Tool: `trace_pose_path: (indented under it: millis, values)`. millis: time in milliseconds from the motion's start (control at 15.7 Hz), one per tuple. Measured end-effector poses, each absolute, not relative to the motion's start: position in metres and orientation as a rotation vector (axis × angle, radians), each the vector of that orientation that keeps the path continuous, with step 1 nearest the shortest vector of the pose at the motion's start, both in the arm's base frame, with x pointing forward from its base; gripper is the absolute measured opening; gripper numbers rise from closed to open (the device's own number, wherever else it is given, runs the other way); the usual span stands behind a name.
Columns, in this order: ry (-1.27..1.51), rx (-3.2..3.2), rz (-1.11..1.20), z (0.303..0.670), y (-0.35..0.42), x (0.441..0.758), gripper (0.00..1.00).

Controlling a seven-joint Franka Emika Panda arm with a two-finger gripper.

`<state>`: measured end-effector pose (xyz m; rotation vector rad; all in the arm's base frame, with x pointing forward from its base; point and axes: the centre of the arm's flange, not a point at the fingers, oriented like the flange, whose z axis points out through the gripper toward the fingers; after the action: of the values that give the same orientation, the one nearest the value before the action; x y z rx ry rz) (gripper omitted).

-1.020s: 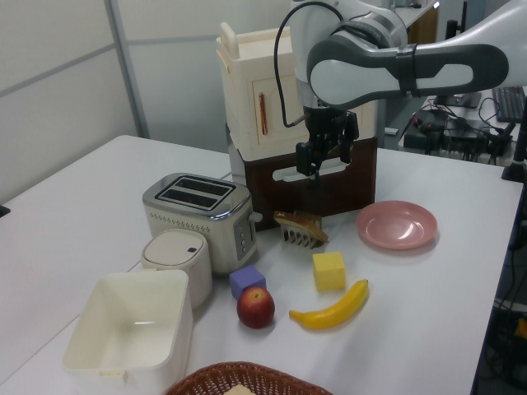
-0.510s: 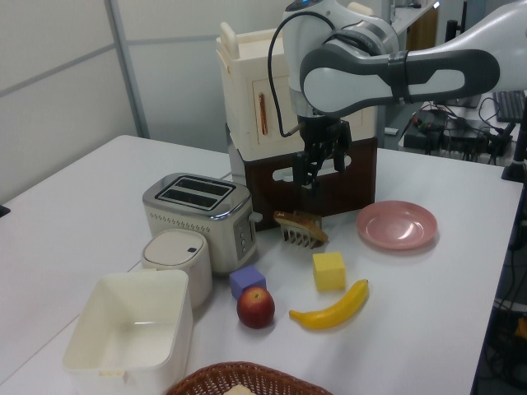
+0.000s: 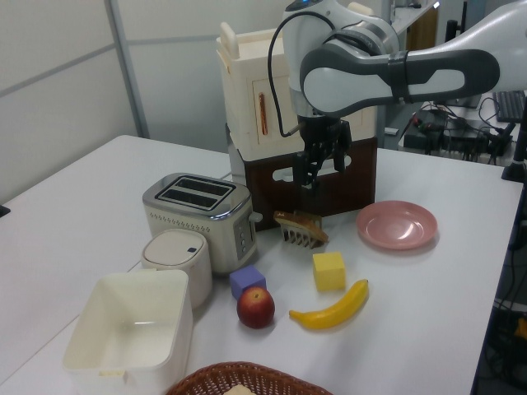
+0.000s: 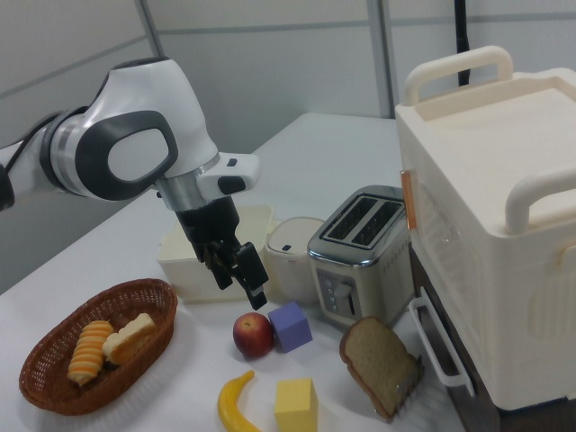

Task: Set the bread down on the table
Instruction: 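Move the gripper from above the table toward the wicker basket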

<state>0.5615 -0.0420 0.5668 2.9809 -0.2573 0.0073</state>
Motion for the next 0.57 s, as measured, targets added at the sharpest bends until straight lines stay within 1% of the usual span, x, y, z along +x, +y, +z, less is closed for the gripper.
trace_pose_path:
  millis: [383, 574]
  values:
    - [-0.236, 3.046, -0.050, 0.541, -0.023, 0.562, 1.00]
    - [-0.175, 3.094, -0.036, 0.527, 0.008, 0.563, 1.00]
